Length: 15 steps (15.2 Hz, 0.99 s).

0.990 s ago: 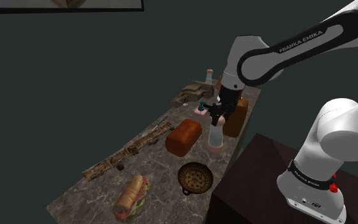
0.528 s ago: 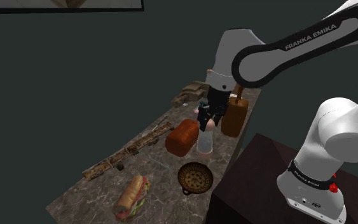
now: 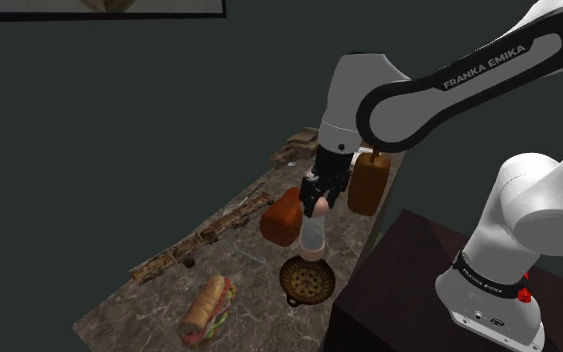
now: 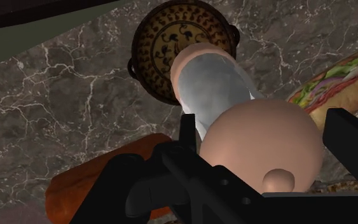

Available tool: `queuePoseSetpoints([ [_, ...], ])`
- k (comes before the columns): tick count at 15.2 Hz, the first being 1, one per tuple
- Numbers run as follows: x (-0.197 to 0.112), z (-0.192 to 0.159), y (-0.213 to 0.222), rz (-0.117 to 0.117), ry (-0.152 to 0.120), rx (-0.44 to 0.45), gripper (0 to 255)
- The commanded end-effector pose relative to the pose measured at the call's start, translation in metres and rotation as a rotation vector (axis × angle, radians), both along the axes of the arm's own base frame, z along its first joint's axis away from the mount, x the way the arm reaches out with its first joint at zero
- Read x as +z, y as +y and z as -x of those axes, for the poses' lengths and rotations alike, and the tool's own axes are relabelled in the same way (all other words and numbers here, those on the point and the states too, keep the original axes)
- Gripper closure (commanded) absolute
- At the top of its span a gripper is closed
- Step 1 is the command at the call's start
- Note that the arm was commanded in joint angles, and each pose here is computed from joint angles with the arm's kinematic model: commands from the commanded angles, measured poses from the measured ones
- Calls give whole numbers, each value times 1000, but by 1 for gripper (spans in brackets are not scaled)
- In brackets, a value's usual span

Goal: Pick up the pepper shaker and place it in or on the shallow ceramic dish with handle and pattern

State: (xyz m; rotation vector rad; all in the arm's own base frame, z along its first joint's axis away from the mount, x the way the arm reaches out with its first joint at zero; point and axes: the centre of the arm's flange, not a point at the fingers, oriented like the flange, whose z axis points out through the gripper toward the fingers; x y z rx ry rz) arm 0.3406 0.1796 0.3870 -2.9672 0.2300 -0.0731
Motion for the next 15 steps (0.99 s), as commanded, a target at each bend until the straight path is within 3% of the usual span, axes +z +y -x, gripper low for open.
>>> queuePoseSetpoints([
  [1, -11, 0, 0, 0, -1, 0, 255],
  [15, -85, 0, 0, 0, -1, 0, 255],
])
